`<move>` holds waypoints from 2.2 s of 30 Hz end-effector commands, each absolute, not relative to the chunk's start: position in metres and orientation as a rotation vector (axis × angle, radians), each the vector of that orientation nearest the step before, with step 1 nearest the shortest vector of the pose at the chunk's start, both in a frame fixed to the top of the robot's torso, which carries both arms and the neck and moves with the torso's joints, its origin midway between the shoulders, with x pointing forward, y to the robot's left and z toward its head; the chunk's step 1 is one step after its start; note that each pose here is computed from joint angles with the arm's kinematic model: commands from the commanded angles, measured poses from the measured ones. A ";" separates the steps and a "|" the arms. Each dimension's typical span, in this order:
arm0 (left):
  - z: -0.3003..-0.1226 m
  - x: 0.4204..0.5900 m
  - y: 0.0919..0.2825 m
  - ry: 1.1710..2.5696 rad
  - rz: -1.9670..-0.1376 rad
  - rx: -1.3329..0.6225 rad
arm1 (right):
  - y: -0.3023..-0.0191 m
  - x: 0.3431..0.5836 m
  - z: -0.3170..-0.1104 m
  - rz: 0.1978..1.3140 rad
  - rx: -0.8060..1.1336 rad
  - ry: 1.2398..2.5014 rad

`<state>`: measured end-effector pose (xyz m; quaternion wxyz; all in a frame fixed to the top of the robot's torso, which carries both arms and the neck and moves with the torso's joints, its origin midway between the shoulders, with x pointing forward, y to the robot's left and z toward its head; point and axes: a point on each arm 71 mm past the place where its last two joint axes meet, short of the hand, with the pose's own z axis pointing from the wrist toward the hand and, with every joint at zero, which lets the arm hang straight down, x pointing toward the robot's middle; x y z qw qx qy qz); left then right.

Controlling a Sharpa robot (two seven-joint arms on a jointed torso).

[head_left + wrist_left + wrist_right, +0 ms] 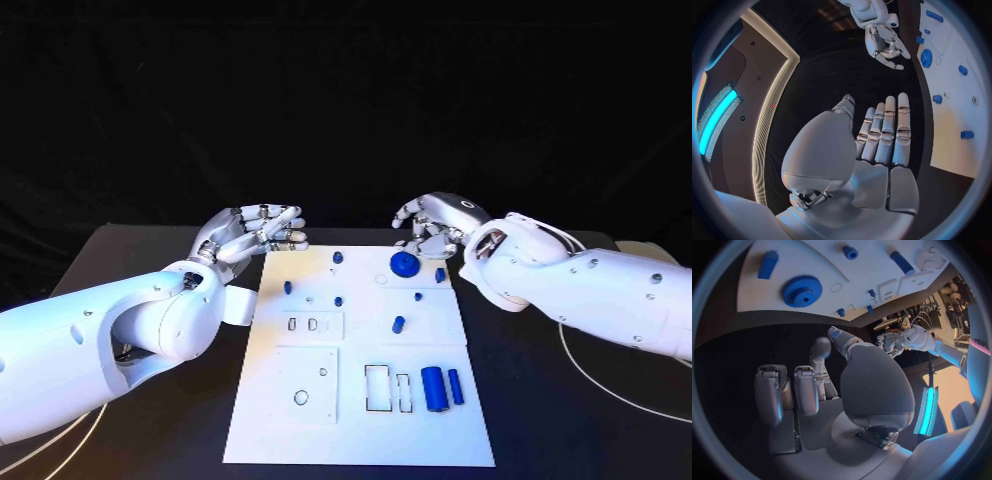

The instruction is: Assemble the parts on the task board

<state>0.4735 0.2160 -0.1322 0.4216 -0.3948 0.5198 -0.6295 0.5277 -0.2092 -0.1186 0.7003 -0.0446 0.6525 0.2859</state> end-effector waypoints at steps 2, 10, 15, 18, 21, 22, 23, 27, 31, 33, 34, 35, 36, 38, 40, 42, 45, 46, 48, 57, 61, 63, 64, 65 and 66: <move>-0.131 0.474 0.215 1.303 -1.604 -0.978 | -0.225 0.527 -0.130 0.697 0.043 1.667; -0.131 0.475 0.216 1.302 -1.602 -0.978 | -0.235 0.531 -0.138 0.643 0.064 1.729; -0.131 0.476 0.216 1.302 -1.603 -0.977 | -0.229 0.535 -0.141 0.611 0.053 1.729; -0.132 0.476 0.216 1.302 -1.602 -0.978 | -0.224 0.536 -0.144 0.600 0.046 1.731; -0.132 0.476 0.216 1.302 -1.601 -0.978 | -0.218 0.538 -0.148 0.588 0.038 1.728; -0.132 0.476 0.216 1.302 -1.601 -0.979 | -0.216 0.538 -0.149 0.584 0.036 1.726; -0.132 0.476 0.216 1.302 -1.601 -0.979 | -0.215 0.539 -0.150 0.579 0.036 1.725; -0.132 0.477 0.216 1.304 -1.602 -0.978 | -0.211 0.541 -0.154 0.572 0.044 1.724; -0.132 0.477 0.216 1.305 -1.602 -0.979 | -0.206 0.541 -0.159 0.569 0.037 1.727; -0.132 0.477 0.216 1.305 -1.601 -0.979 | -0.205 0.542 -0.160 0.567 0.031 1.726; -0.132 0.477 0.216 1.305 -1.601 -0.979 | -0.204 0.542 -0.160 0.565 0.028 1.725; -0.132 0.477 0.216 1.305 -1.601 -0.979 | -0.203 0.542 -0.161 0.564 0.026 1.724; -0.132 0.477 0.216 1.305 -1.601 -0.980 | -0.203 0.542 -0.161 0.563 0.026 1.722; -0.132 0.477 0.216 1.305 -1.601 -0.980 | -0.203 0.542 -0.161 0.562 0.026 1.718; -0.132 0.477 0.216 1.305 -1.600 -0.980 | -0.202 0.542 -0.161 0.562 0.025 1.715; -0.132 0.477 0.216 1.305 -1.600 -0.980 | -0.201 0.543 -0.161 0.563 0.025 1.713; -0.132 0.477 0.216 1.306 -1.600 -0.980 | -0.199 0.543 -0.161 0.564 0.022 1.711; -0.132 0.477 0.216 1.306 -1.600 -0.980 | -0.199 0.543 -0.161 0.564 0.019 1.711; -0.132 0.477 0.216 1.306 -1.601 -0.980 | -0.197 0.543 -0.162 0.560 0.012 1.709; -0.133 0.477 0.216 1.309 -1.601 -0.981 | -0.192 0.543 -0.164 0.522 -0.061 1.695; -0.133 0.477 0.217 1.311 -1.604 -0.981 | -0.190 0.541 -0.166 0.500 -0.109 1.685; -0.133 0.477 0.217 1.311 -1.603 -0.981 | -0.189 0.541 -0.166 0.488 -0.134 1.680; -0.133 0.477 0.217 1.312 -1.603 -0.981 | -0.189 0.540 -0.167 0.481 -0.148 1.678; -0.133 0.477 0.217 1.312 -1.603 -0.981 | -0.189 0.540 -0.167 0.476 -0.158 1.675; -0.133 0.477 0.217 1.312 -1.603 -0.981 | -0.189 0.540 -0.167 0.470 -0.169 1.673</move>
